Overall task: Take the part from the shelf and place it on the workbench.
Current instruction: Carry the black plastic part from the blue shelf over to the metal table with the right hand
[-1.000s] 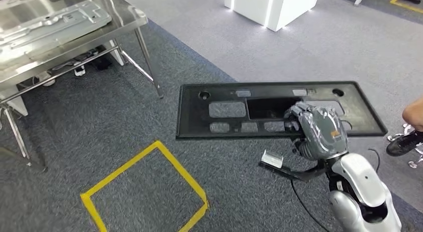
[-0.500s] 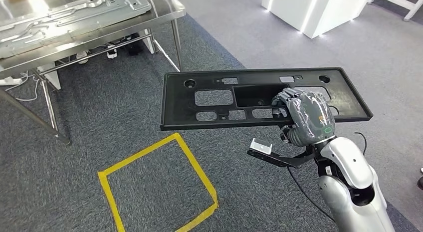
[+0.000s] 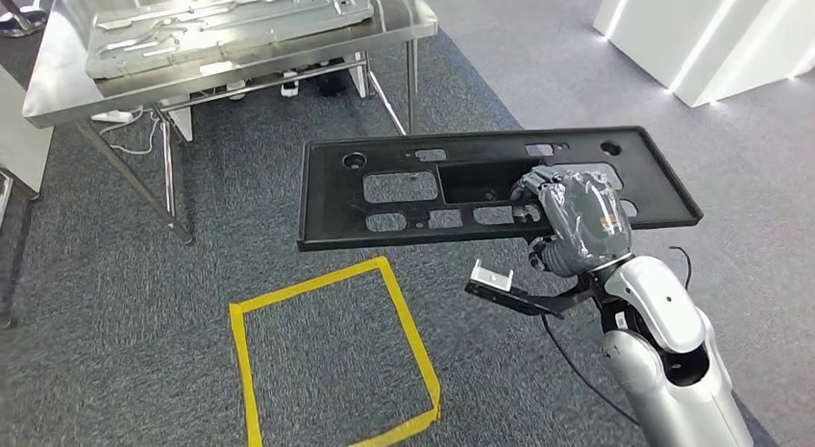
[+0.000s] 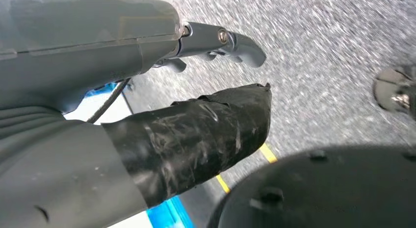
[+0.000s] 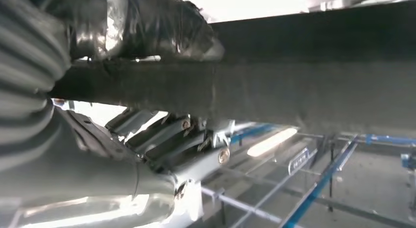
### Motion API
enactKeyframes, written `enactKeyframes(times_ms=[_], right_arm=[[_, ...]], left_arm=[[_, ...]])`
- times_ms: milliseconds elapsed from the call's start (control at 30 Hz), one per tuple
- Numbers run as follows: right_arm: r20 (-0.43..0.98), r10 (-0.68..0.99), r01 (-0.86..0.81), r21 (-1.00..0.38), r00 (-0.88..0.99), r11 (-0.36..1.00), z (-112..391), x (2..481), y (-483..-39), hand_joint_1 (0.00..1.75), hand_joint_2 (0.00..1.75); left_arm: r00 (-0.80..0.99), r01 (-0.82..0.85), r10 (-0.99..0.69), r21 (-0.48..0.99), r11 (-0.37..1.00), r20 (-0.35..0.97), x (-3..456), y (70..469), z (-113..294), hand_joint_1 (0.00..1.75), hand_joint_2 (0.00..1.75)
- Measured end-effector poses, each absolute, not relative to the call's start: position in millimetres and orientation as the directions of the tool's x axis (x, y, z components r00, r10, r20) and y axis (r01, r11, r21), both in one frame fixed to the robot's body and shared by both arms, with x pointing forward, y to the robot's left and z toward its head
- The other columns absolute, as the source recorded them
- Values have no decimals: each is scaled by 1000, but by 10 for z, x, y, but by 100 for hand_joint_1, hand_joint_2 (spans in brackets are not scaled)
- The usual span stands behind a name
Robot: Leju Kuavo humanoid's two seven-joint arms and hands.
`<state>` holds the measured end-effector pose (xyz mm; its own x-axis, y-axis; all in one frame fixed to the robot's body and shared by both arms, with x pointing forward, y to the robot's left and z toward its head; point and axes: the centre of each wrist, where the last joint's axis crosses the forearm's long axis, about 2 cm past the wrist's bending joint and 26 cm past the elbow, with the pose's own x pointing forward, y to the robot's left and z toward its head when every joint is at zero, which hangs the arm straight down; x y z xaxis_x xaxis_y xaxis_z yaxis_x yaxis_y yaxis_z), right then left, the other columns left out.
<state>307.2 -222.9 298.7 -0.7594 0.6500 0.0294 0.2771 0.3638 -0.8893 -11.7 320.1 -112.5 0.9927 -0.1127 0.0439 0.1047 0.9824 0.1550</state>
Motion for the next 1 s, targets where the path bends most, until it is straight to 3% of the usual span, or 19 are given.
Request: enactKeyframes(times_ms=[1000], right_arm=[[44, 646, 261, -892, -762, 369, 3001, 3164, -2138, 175, 175]], left_arm=[[997, 39, -49, 147, 988, 62, -186, 3251, -1122, 0, 0]])
